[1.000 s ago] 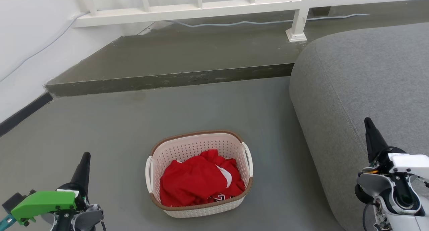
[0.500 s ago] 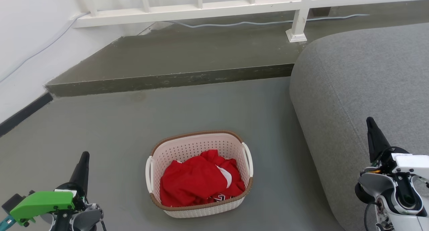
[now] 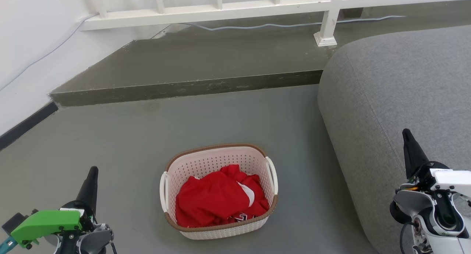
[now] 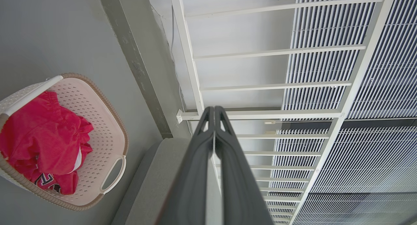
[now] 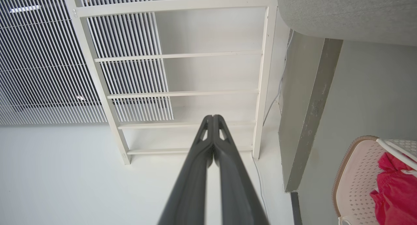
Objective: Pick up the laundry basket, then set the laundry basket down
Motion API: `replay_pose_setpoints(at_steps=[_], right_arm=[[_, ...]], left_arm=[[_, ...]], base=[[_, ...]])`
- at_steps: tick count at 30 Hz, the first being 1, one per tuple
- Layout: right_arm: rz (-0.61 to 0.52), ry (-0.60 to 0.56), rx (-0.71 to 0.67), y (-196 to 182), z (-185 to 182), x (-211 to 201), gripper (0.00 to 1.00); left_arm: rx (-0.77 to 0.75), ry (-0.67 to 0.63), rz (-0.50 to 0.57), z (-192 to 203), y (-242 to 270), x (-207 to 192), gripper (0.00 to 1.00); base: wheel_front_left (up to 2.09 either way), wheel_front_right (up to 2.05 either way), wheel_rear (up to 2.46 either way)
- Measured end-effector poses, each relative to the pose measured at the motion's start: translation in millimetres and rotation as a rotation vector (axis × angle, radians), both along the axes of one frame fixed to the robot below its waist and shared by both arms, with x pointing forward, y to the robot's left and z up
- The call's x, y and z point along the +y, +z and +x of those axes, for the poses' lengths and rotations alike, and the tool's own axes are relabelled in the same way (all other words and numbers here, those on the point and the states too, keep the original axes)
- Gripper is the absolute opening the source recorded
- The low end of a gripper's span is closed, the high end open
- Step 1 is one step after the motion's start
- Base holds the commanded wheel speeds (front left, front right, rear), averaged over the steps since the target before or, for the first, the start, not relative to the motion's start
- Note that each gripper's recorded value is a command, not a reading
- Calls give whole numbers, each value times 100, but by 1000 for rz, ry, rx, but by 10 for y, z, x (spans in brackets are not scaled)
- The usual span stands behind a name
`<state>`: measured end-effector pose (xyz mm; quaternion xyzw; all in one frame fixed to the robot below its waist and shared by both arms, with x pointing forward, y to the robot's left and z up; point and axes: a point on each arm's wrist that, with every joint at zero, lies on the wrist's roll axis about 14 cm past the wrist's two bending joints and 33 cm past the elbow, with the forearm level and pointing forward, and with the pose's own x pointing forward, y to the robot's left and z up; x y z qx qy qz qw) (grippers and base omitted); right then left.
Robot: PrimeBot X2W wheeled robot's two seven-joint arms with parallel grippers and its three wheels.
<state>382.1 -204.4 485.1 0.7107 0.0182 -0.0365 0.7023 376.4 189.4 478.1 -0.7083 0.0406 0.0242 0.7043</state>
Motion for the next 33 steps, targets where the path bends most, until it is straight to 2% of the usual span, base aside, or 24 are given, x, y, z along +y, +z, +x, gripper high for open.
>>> replay_pose_setpoints(at_steps=[33], right_arm=[[1,-2,-3,8,1,-5,0]], left_arm=[[-3,0,0,2,9,-2,0]], base=[[0,0,0]])
